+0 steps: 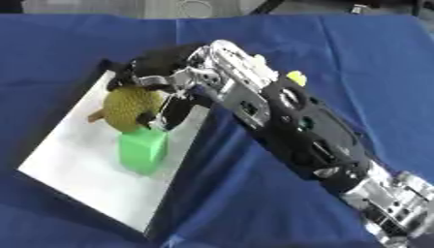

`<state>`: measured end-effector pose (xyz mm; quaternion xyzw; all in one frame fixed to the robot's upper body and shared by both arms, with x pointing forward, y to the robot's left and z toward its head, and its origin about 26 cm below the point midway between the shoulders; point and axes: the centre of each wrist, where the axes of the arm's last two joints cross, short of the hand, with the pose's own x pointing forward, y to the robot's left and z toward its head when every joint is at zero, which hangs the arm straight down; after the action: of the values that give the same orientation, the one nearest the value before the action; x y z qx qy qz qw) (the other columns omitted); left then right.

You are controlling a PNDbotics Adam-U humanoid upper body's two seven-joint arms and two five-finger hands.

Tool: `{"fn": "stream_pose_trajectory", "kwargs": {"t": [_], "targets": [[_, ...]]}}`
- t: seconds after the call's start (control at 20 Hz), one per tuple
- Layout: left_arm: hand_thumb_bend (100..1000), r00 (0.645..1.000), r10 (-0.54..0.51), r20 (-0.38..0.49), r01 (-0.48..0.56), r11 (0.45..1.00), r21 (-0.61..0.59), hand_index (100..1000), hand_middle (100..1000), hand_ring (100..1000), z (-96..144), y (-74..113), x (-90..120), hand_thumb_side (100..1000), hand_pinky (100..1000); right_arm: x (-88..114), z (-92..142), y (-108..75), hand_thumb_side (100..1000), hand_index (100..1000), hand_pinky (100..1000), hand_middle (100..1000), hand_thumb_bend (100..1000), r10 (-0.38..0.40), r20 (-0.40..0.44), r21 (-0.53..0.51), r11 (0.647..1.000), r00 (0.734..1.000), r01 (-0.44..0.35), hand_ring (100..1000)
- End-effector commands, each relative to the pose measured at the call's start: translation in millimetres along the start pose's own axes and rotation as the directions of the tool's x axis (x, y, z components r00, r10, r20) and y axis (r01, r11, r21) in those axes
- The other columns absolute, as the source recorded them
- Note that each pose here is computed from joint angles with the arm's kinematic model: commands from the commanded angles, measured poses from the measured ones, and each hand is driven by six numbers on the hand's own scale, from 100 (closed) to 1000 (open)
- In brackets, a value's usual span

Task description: Pick up objects on the table and place them in the box.

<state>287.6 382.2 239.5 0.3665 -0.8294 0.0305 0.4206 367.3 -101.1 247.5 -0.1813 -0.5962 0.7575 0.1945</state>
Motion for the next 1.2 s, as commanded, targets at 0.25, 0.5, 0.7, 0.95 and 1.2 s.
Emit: {"fn": "stream_pose_trajectory", "kwargs": {"t": [0.25, 0.5, 0.7, 0.95, 1.2], "targets": [[252, 1.0, -0.009, 0.028, 0.009, 1.0, 0.004, 860, 732, 790, -6, 5.5, 7, 697, 867, 3, 29, -35.5, 120, 1000, 1000, 952, 136, -0.015, -0.015, -0.138, 0.99, 1.0, 0.013, 1000], [249, 1.0, -0.009, 0.024, 0.009, 1.0, 0.002, 861, 738, 791, -5, 5.6, 6, 699, 869, 2, 32, -36.7, 214, 1000, 1000, 947, 145, -0.049, 0.008, -0.124, 0.991, 0.999, 0.049, 1000], [245, 1.0, -0.008, 0.022, 0.008, 1.0, 0.001, 861, 738, 791, -5, 5.9, 5, 700, 870, 1, 40, -42.7, 159, 1000, 982, 924, 100, -0.081, -0.004, -0.18, 0.981, 0.997, 0.079, 1000], [244, 1.0, -0.017, 0.016, 0.017, 1.0, 0.007, 861, 738, 791, -4, 7.9, 3, 702, 871, 0, 89, -65.6, 145, 1000, 946, 880, 100, -0.122, -0.052, -0.342, 0.935, 0.991, 0.097, 969], [243, 1.0, -0.024, 0.012, 0.024, 1.0, 0.009, 860, 738, 792, -3, 9.3, 1, 708, 872, 3, 140, -65.3, 153, 976, 933, 836, 100, -0.119, -0.135, -0.387, 0.92, 0.984, 0.059, 954]]}}
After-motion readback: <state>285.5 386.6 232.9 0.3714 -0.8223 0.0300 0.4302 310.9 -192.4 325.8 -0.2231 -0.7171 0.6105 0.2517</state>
